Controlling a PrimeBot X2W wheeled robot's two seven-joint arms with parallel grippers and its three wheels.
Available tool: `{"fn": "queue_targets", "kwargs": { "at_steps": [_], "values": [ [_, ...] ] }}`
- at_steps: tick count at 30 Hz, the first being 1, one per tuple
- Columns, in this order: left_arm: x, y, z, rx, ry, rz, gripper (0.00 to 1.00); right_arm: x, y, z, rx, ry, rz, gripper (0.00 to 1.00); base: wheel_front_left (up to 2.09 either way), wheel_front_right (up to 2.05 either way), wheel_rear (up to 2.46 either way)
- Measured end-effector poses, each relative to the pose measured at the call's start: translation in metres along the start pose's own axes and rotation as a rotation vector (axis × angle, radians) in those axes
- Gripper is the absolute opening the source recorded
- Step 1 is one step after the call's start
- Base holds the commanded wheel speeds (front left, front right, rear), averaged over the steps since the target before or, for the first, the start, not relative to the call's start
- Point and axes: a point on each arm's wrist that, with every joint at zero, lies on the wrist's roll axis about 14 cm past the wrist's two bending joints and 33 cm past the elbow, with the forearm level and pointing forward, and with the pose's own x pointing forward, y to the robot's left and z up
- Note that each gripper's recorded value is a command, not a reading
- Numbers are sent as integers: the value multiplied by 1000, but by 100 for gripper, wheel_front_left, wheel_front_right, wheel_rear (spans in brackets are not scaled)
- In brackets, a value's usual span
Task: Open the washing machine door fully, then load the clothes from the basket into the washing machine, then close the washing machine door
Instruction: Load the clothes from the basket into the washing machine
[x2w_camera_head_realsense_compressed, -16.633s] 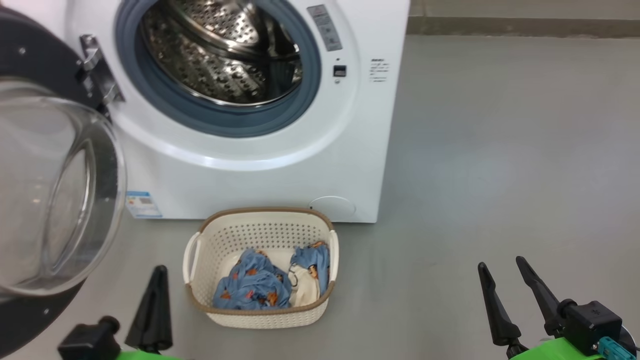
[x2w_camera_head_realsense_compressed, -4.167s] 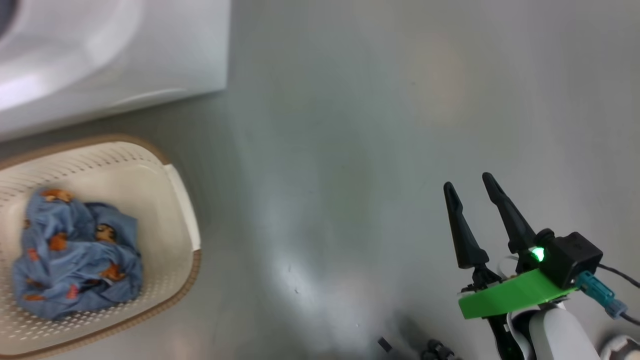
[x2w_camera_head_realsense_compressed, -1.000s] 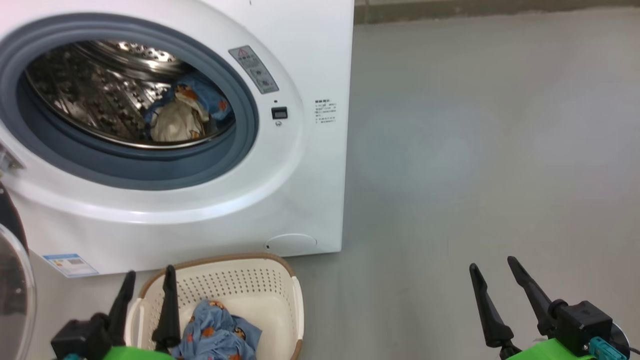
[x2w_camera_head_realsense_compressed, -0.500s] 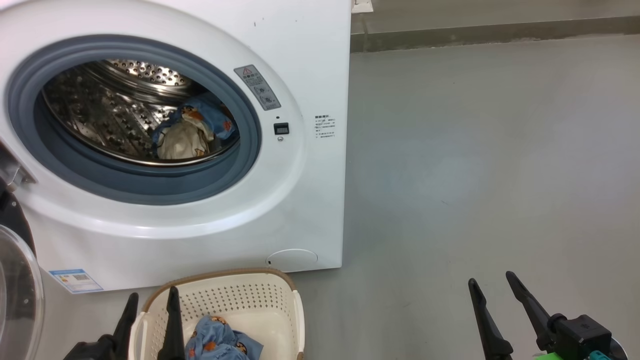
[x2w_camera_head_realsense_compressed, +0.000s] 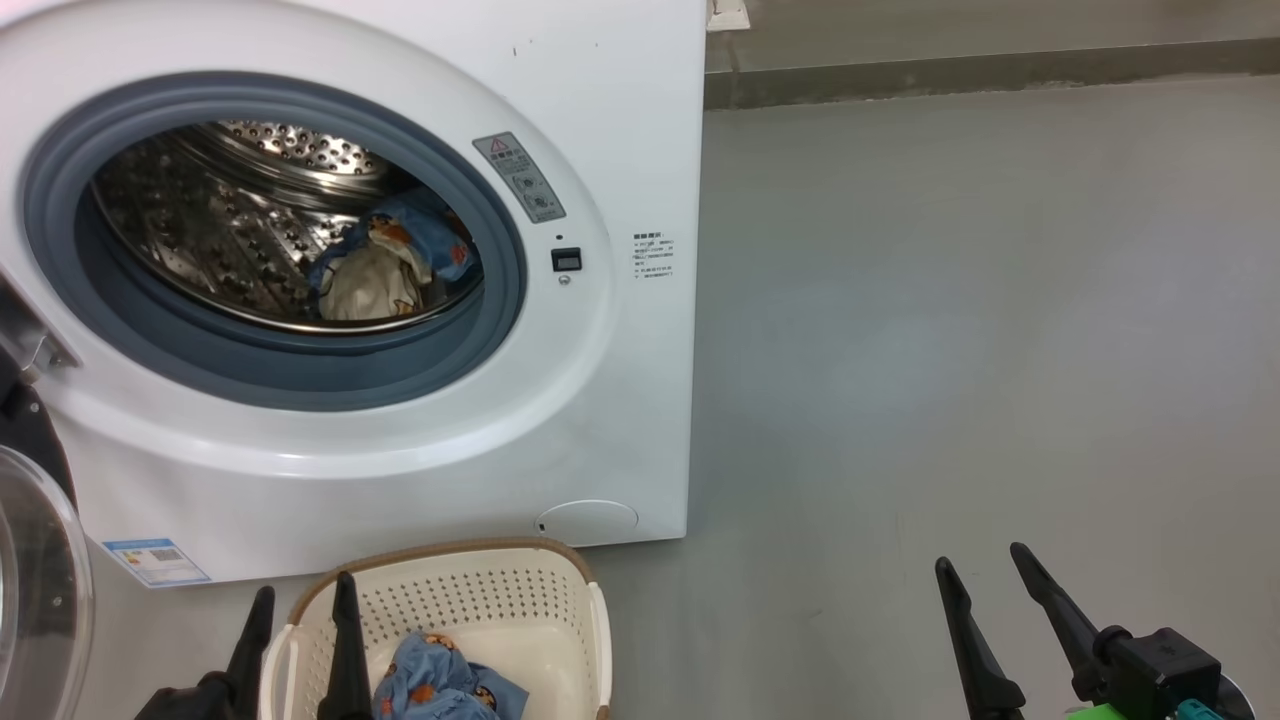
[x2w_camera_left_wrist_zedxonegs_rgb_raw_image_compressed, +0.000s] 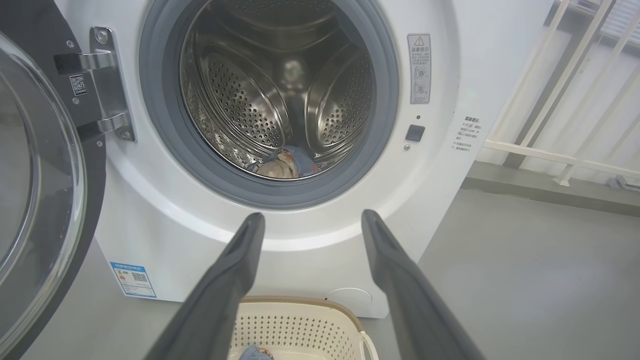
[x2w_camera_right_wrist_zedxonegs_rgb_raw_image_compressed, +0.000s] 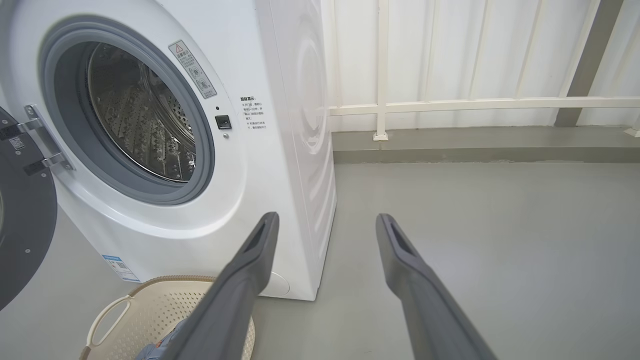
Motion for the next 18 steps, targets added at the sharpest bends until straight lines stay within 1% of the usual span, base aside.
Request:
{"fn": "queue_targets", "kwargs": {
  "at_steps": [18],
  "values": [
    [-1, 0, -4, 1, 8, 4, 100, 1, 1, -2, 1, 8, 4, 100, 0, 0, 0]
  ]
}}
